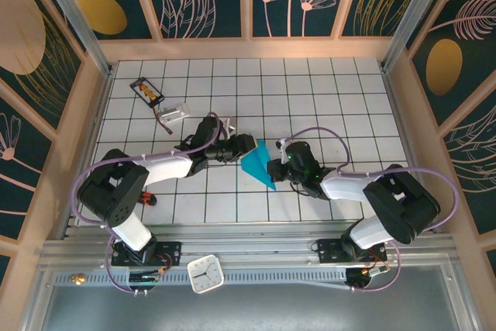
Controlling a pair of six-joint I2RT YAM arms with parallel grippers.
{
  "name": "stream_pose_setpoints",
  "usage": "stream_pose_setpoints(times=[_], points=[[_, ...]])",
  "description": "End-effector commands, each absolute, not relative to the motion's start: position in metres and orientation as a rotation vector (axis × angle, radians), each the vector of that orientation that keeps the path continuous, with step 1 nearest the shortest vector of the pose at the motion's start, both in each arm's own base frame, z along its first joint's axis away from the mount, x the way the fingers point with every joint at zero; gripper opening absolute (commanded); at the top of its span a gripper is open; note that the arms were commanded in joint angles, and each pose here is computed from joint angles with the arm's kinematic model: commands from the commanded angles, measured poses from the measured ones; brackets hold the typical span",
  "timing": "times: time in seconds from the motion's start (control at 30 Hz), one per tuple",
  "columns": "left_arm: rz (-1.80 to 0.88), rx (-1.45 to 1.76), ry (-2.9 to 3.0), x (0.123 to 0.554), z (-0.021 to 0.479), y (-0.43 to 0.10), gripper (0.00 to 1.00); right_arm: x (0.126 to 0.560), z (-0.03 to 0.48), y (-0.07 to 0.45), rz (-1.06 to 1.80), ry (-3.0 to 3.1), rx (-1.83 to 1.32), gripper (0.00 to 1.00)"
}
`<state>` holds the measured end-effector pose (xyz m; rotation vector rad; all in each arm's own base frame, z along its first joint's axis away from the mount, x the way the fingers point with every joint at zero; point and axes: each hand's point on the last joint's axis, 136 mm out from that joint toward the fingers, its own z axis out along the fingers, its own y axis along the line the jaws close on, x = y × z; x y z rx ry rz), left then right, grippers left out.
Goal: Fold a paper plane with a square sheet of paper (pick it up from the middle)
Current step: Fourth fold the wing at the center of the table.
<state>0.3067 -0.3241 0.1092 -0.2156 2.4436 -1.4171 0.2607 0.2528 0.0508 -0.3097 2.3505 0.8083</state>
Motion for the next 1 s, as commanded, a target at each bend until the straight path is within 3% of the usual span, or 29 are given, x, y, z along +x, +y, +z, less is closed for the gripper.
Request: stream_pose_setpoints(times=[0.0,0.97], points=[[-1.486,-0.197,2.458,0.295,0.111,-0.333,0.4,0.254,0.056,0.262,0.927,2.343,-0.304,0.01],[-1.276,-0.189,2.596,0.302,0.064,-0.319,0.38,0.263,0.036,0.281,1.021,2.446,-0.308,0.05]])
